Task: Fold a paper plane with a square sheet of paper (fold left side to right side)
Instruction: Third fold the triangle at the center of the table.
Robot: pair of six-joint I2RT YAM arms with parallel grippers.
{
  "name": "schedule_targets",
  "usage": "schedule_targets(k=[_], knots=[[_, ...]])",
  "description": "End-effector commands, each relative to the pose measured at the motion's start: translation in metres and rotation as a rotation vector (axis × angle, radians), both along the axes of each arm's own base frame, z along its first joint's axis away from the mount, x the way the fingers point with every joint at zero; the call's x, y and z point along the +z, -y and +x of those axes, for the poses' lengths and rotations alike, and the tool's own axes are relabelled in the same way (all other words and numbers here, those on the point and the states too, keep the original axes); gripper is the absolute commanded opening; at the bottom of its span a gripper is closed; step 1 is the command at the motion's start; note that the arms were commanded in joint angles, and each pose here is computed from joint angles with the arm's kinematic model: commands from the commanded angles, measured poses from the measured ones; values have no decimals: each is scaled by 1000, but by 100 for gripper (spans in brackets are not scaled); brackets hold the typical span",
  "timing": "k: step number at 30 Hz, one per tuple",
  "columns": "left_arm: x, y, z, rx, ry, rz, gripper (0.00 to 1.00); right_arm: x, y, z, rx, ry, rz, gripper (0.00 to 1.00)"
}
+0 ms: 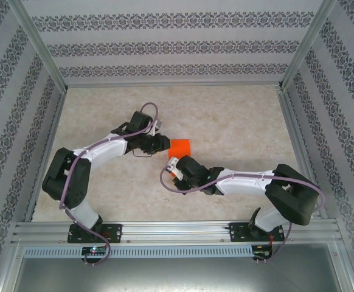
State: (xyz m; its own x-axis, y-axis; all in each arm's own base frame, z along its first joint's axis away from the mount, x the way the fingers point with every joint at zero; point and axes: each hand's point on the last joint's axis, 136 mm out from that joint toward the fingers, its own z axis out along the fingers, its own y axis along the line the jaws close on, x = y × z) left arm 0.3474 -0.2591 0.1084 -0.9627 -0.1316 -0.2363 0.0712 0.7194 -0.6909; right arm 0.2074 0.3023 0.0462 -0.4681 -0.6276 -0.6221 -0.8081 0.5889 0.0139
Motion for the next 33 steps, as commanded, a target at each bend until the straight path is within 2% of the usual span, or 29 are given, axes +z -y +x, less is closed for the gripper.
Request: schedule_targets(k=[1, 11, 21, 33], knots=[[-6, 14, 7, -95, -2, -16, 26, 1, -7, 0, 0, -54, 32, 0], [-43, 54, 21, -225, -82, -12, 19, 2, -8, 7, -37, -116, 91, 0], [-88, 48, 14, -232, -165, 52, 14, 0, 15, 26, -147, -165, 118, 0], [-94, 46, 12, -231, -175, 68, 12, -14, 47, 55, -299, -199, 61, 0]])
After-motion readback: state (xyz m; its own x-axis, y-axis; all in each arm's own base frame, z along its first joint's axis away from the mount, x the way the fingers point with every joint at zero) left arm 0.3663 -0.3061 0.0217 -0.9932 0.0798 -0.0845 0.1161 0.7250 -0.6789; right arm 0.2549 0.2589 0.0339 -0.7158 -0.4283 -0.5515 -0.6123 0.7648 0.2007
